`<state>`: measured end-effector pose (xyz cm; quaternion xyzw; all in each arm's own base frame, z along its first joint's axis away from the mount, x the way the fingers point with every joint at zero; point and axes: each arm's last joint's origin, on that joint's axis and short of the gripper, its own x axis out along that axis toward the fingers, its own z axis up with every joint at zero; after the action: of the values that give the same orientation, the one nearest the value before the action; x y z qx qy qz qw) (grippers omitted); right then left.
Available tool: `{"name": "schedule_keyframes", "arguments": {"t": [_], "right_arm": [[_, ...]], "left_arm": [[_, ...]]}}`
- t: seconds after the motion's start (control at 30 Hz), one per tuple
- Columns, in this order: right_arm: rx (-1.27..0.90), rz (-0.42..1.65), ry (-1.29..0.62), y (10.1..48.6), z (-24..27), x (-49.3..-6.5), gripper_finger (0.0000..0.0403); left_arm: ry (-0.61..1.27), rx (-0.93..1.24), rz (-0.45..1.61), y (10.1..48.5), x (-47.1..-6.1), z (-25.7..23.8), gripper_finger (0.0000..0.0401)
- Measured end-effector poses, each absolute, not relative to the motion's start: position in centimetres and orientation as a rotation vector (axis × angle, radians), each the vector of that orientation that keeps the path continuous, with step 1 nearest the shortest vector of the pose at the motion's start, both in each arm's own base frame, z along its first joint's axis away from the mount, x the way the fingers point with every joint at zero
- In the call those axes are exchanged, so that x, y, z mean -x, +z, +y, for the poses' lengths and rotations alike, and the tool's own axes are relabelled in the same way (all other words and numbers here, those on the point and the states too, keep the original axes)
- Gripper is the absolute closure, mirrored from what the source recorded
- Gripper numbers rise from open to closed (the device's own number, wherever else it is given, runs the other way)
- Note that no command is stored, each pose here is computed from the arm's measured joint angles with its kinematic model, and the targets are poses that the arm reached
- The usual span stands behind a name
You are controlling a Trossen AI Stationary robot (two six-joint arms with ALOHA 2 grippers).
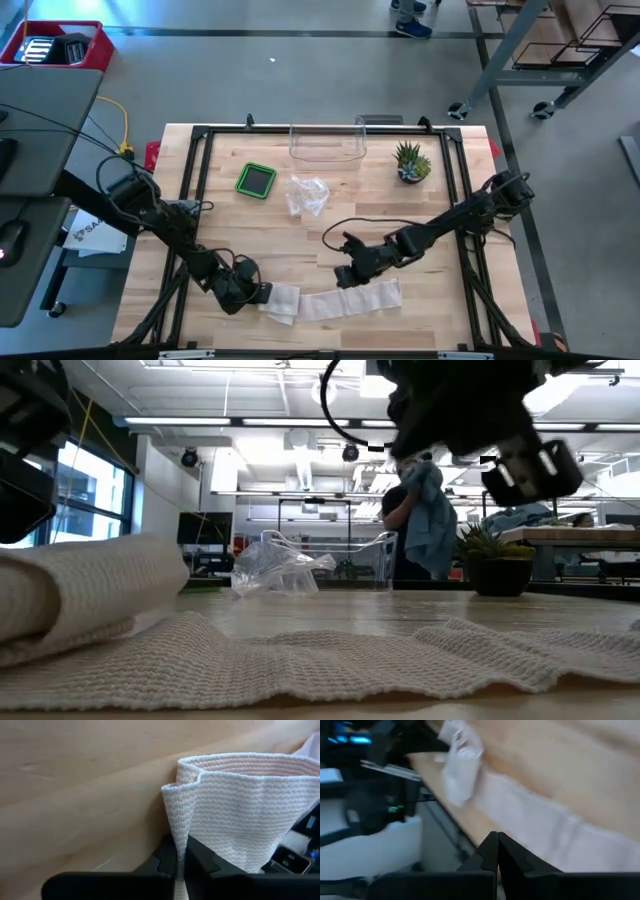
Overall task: Roll bandage
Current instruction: Roll the bandage
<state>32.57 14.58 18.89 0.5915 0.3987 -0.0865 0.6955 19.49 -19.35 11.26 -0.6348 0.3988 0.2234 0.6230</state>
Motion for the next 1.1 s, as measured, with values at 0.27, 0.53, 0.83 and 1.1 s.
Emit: {"name": "schedule_keyframes", "arguments": {"t": [0.27,0.53,0.83,1.1], "right_arm": [[-1.482,0.857,-0.270,18.2,17.4,-32.0,0.0403],[-1.429,1.010,-0.475,16.0,19.5,-35.0,0.0403],[-1.288,1.131,-0.503,15.6,20.0,-38.0,0.0403],[-1.261,1.191,-0.555,14.0,20.3,-37.2,0.0403]], "left_arm": [[0.672,1.467,0.893,12.6,-16.6,-19.0,0.0398],[0.671,1.468,0.938,13.4,-16.1,-18.8,0.0400],[0.631,1.490,0.935,15.3,-15.5,-18.2,0.0400],[0.620,1.395,0.963,16.4,-16.0,-17.8,0.0401]]}}
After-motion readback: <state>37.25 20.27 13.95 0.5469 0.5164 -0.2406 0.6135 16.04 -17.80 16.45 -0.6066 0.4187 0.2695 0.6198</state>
